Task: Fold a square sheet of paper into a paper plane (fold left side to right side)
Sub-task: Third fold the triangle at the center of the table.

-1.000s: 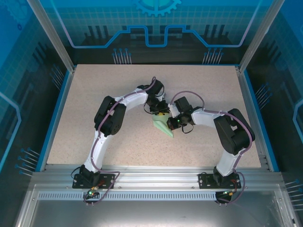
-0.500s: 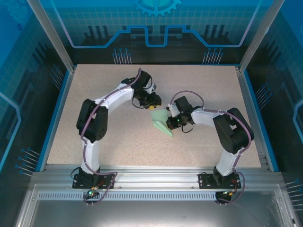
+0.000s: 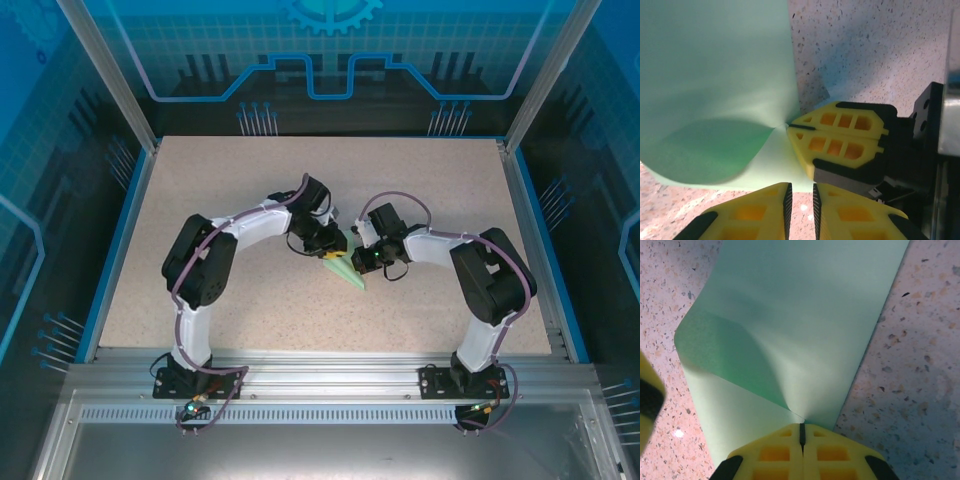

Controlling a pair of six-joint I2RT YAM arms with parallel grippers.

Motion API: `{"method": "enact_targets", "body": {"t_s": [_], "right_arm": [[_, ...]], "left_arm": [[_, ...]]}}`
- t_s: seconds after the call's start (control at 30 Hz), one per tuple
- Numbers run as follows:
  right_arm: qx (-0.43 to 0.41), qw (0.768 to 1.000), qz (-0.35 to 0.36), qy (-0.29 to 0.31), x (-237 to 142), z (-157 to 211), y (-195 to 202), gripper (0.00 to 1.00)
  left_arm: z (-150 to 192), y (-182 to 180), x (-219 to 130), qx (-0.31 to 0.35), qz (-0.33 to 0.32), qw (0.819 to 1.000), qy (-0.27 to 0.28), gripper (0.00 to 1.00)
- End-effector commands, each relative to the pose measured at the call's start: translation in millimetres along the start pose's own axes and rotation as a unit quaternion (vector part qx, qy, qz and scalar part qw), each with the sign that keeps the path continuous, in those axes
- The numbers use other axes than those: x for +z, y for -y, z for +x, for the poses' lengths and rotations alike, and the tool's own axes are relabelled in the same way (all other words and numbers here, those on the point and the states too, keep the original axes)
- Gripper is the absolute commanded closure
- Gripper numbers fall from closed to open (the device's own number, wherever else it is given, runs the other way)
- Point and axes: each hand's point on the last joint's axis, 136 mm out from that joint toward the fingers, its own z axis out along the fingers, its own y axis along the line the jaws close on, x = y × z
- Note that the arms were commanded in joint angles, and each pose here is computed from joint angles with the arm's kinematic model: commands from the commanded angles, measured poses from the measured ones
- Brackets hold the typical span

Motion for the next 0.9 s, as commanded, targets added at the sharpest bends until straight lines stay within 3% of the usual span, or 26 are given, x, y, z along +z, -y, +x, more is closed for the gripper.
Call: {"method": "enact_targets", "body": {"t_s": [0.0,0.67,0.87], "right_arm": [[0.019,0.999,0.010,-0.040,11,20,12,1.00],[0.019,0.999,0.010,-0.041,11,19,12,1.00],[0.028,0.999,-0.023,-0.009,-8,-1,-3,0.97]], "left_arm": [[3,1,13,-0.013,0.010,1.000,-0.018,0.78],[22,-61,44,-0.046,-0.086,0.994,-0.040,0.79],[27,-75,54,-0.054,-0.104,0.992,-0.046,0.80]]}}
